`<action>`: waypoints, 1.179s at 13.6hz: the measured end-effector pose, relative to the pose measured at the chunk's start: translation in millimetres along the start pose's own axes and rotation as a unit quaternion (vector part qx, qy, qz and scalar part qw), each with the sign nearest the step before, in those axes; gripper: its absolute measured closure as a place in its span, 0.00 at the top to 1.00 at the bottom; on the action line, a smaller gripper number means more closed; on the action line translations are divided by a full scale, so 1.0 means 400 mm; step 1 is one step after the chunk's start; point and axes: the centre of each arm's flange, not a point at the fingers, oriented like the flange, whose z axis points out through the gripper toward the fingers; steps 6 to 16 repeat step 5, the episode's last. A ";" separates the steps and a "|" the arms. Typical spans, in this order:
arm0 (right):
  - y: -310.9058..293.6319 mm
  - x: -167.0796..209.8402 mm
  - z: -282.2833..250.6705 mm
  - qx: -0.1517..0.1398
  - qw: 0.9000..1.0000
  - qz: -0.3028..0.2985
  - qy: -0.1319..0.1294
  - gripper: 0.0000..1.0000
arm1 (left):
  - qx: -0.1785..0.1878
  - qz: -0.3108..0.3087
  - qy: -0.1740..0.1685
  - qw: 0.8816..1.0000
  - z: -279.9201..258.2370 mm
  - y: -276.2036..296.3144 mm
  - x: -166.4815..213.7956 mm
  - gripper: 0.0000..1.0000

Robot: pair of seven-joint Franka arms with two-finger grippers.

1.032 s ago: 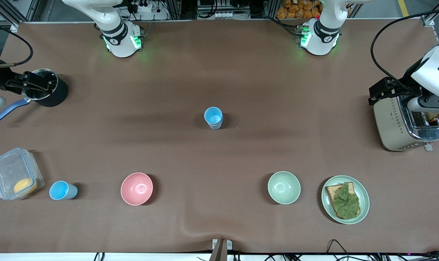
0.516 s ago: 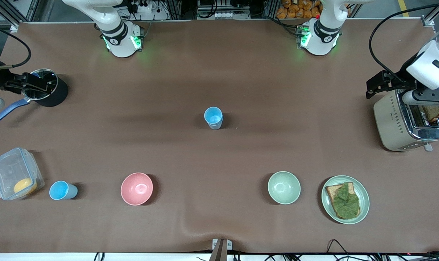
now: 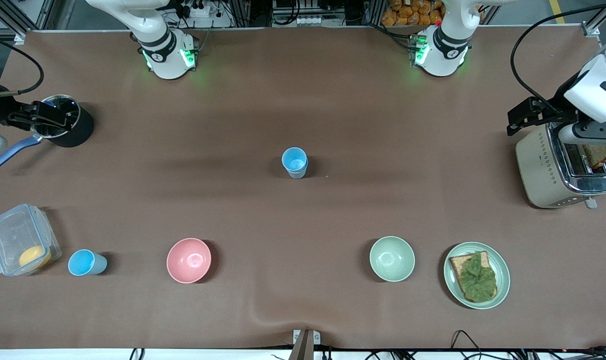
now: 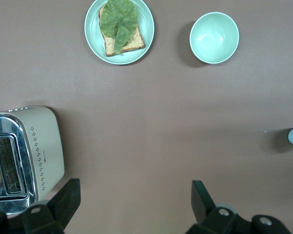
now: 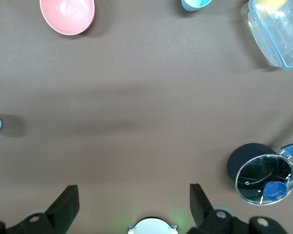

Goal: Stack blue cups with both arms

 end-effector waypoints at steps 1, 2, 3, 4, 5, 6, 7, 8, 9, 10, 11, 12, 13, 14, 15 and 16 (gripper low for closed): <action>0.000 0.000 0.000 0.000 1.000 0.000 0.000 1.00 | 0.000 -0.009 0.001 1.000 -0.004 0.000 -0.002 1.00; -0.002 0.000 0.001 0.001 1.000 -0.001 0.000 1.00 | 0.000 -0.020 0.002 1.000 -0.007 -0.001 -0.004 1.00; -0.004 0.000 0.002 0.001 1.000 -0.001 -0.001 1.00 | 0.002 -0.027 0.003 1.000 -0.010 -0.002 -0.005 1.00; -0.006 0.000 0.003 0.002 1.000 -0.002 -0.001 1.00 | 0.004 -0.029 0.004 1.000 -0.012 -0.005 -0.006 1.00; -0.007 0.001 0.003 0.002 1.000 -0.002 -0.001 1.00 | 0.009 -0.030 0.006 0.999 -0.014 -0.009 -0.007 1.00; -0.007 0.001 0.003 0.002 1.000 -0.002 -0.001 1.00 | 0.009 -0.030 0.006 0.999 -0.014 -0.009 -0.007 1.00; -0.007 0.001 0.003 0.002 1.000 -0.002 -0.001 1.00 | 0.009 -0.030 0.006 0.999 -0.014 -0.009 -0.007 1.00; -0.007 0.001 0.003 0.002 1.000 -0.002 -0.001 1.00 | 0.009 -0.030 0.006 0.999 -0.014 -0.009 -0.007 1.00; -0.007 0.001 0.003 0.002 1.000 -0.002 -0.001 1.00 | 0.009 -0.030 0.006 0.999 -0.014 -0.009 -0.007 1.00; -0.007 0.001 0.003 0.002 1.000 -0.002 -0.001 1.00 | 0.009 -0.030 0.006 0.999 -0.014 -0.009 -0.007 1.00; -0.007 0.001 0.003 0.002 1.000 -0.002 -0.001 1.00 | 0.009 -0.030 0.006 0.999 -0.014 -0.009 -0.007 1.00; -0.007 0.001 0.003 0.002 1.000 -0.002 -0.001 1.00 | 0.009 -0.030 0.006 0.999 -0.014 -0.009 -0.007 1.00; -0.007 0.001 0.003 0.002 1.000 -0.002 -0.001 1.00 | 0.009 -0.030 0.006 0.999 -0.014 -0.009 -0.007 1.00; -0.007 0.001 0.003 0.002 1.000 -0.002 -0.001 1.00 | 0.009 -0.030 0.006 0.999 -0.014 -0.009 -0.007 1.00; -0.007 0.001 0.003 0.002 1.000 -0.002 -0.001 1.00 | 0.009 -0.030 0.006 0.999 -0.014 -0.009 -0.007 1.00; -0.007 0.001 0.003 0.002 1.000 -0.002 -0.001 1.00 | 0.009 -0.030 0.006 0.999 -0.014 -0.009 -0.007 1.00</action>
